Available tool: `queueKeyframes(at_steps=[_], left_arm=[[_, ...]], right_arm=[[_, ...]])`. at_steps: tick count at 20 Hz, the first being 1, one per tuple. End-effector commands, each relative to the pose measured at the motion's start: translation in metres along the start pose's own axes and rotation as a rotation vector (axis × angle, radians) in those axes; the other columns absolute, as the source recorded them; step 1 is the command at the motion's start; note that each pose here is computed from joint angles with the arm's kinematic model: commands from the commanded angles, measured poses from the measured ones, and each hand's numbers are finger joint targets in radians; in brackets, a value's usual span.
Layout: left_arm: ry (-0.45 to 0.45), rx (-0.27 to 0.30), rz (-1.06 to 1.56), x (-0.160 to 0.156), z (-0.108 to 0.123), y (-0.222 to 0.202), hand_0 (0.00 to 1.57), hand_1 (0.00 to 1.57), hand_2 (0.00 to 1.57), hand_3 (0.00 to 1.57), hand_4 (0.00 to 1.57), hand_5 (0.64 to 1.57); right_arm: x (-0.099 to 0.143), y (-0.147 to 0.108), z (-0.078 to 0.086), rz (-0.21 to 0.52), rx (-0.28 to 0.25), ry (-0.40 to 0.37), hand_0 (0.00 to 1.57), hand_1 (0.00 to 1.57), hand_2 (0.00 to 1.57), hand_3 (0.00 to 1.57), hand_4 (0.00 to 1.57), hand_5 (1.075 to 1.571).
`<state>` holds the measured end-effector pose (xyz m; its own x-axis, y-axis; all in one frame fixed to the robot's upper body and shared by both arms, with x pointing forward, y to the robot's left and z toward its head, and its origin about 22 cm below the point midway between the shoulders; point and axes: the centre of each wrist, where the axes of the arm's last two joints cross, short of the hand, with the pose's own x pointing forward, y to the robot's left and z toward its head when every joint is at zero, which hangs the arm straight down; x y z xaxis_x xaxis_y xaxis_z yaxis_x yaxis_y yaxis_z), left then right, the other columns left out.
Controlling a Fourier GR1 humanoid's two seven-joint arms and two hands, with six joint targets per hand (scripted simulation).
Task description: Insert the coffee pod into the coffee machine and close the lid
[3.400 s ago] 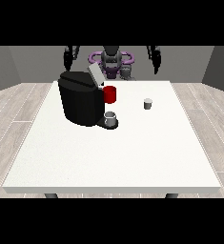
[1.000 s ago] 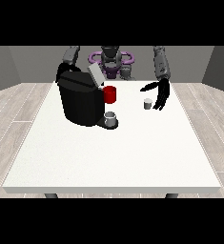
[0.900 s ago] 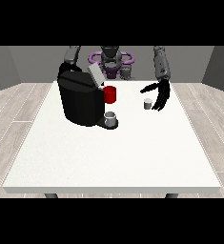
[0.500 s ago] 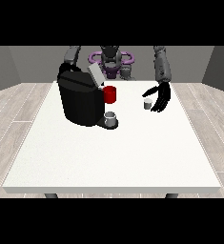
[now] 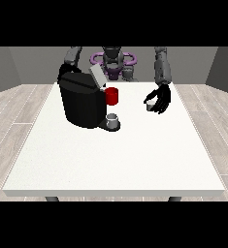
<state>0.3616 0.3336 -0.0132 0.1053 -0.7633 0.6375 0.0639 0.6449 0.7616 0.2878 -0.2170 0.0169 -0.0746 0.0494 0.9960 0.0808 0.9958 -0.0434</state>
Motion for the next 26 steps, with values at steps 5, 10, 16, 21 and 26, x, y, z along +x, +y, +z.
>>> queueKeyframes(at_steps=[5,10,16,21,26], left_arm=[[-0.016,0.051,-0.119,0.000,-0.008,0.010,0.93,0.93,1.04,0.82,0.28,1.571],[-0.063,0.067,-0.166,-0.004,-0.010,0.036,1.17,1.17,1.29,1.18,0.41,1.571],[-0.200,-0.024,-0.131,0.035,-0.023,0.014,1.48,1.48,1.47,1.41,0.63,1.571],[-0.222,-0.078,-0.139,0.081,-0.040,0.016,1.32,1.32,1.38,1.35,0.58,1.571],[-0.328,-0.062,-0.127,0.121,-0.054,0.068,1.23,1.23,1.32,1.29,0.57,1.571]], right_arm=[[0.024,-0.002,-0.019,-0.044,0.008,-0.050,0.00,0.00,0.00,0.00,0.51,1.571],[0.009,-0.008,-0.010,-0.020,-0.006,-0.035,0.00,0.00,0.00,0.00,0.43,1.571],[-0.020,-0.019,-0.004,-0.052,-0.054,0.038,0.00,0.00,0.00,0.00,0.43,1.571],[-0.021,-0.009,-0.011,-0.021,-0.028,0.095,0.00,0.00,0.00,0.00,0.49,1.571],[-0.017,-0.011,-0.024,-0.029,-0.033,0.060,0.00,0.00,0.00,0.00,0.44,1.571]])
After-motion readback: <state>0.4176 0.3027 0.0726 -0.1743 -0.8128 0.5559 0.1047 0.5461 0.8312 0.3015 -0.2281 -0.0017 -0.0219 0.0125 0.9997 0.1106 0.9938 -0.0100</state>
